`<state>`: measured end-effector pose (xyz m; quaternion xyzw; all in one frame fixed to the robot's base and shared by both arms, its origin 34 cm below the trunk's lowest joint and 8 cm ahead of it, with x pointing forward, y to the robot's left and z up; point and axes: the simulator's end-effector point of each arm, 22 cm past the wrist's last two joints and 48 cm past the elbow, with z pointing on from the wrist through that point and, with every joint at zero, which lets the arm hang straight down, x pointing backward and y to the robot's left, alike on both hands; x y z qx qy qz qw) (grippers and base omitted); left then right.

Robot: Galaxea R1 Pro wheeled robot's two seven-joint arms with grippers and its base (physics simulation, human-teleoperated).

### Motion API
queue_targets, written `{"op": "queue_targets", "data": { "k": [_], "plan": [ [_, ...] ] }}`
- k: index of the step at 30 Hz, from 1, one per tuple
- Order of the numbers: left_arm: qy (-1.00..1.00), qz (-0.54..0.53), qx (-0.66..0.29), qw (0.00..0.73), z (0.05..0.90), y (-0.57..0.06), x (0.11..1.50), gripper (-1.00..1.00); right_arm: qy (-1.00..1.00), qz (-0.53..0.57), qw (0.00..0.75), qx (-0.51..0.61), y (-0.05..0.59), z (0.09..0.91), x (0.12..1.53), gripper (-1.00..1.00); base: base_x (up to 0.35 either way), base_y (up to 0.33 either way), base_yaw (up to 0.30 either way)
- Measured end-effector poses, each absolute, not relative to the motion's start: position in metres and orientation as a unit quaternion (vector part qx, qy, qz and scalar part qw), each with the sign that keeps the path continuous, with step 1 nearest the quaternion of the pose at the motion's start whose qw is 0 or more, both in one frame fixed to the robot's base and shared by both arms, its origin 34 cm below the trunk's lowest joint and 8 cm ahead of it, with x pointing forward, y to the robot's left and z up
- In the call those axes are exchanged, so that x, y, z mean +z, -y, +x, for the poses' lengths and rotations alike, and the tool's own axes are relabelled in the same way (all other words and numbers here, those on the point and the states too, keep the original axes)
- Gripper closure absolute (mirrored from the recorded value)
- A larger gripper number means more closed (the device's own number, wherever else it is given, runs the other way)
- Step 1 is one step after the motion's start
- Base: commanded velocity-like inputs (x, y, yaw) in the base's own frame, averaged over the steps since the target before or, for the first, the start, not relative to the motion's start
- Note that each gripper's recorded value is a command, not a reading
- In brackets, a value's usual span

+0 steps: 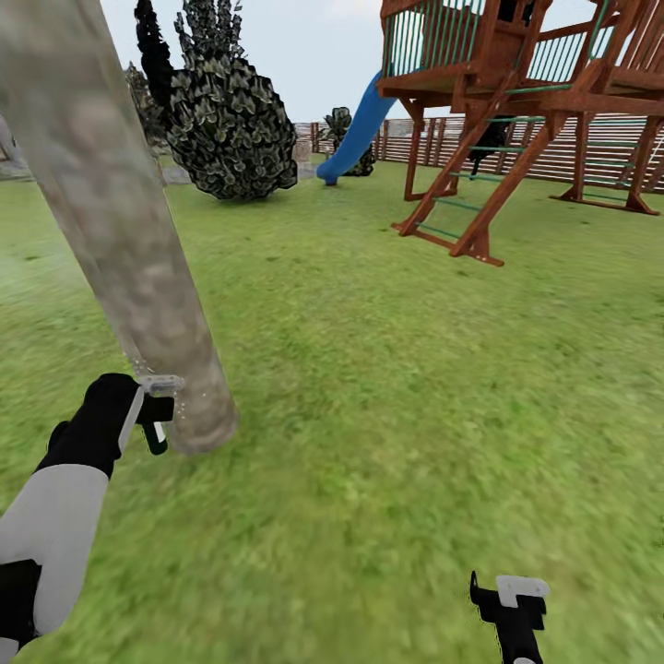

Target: In the garden, pick up the pesticide atomizer on the floor and spray pesticide onto both trees until each tree trunk is fully covered.

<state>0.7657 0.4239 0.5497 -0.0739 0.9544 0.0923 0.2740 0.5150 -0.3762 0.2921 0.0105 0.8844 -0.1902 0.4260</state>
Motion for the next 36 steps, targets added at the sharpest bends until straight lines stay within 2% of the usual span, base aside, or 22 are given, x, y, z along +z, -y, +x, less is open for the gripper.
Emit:
{"op": "queue_targets", "data": {
  "k": [16, 24, 32, 36],
  "plan": [
    [-0.955, -0.074, 0.094, 0.273, 0.765, -0.425, 0.550, 1.00, -0.885, 0.010, 0.426, -0.190, 0.376, 0.515, 0.292, -1.00, 0.106, -0.261, 0.004],
    [-0.951, -0.079, 0.102, 0.280, 0.765, -0.436, 0.556, 1.00, -0.884, 0.010, 0.426, -0.190, 0.376, 0.515, 0.292, -1.00, -0.057, -0.242, 0.255],
    [-0.949, -0.074, 0.104, 0.290, 0.768, -0.430, 0.558, 1.00, -0.885, 0.010, 0.426, -0.190, 0.376, 0.515, 0.292, -1.00, -0.040, -0.015, 0.276],
    [-0.951, -0.075, 0.095, 0.283, 0.765, -0.427, 0.550, 1.00, -0.885, 0.010, 0.426, -0.190, 0.376, 0.515, 0.292, -1.00, 0.000, 0.000, 0.071]
  ]
}}
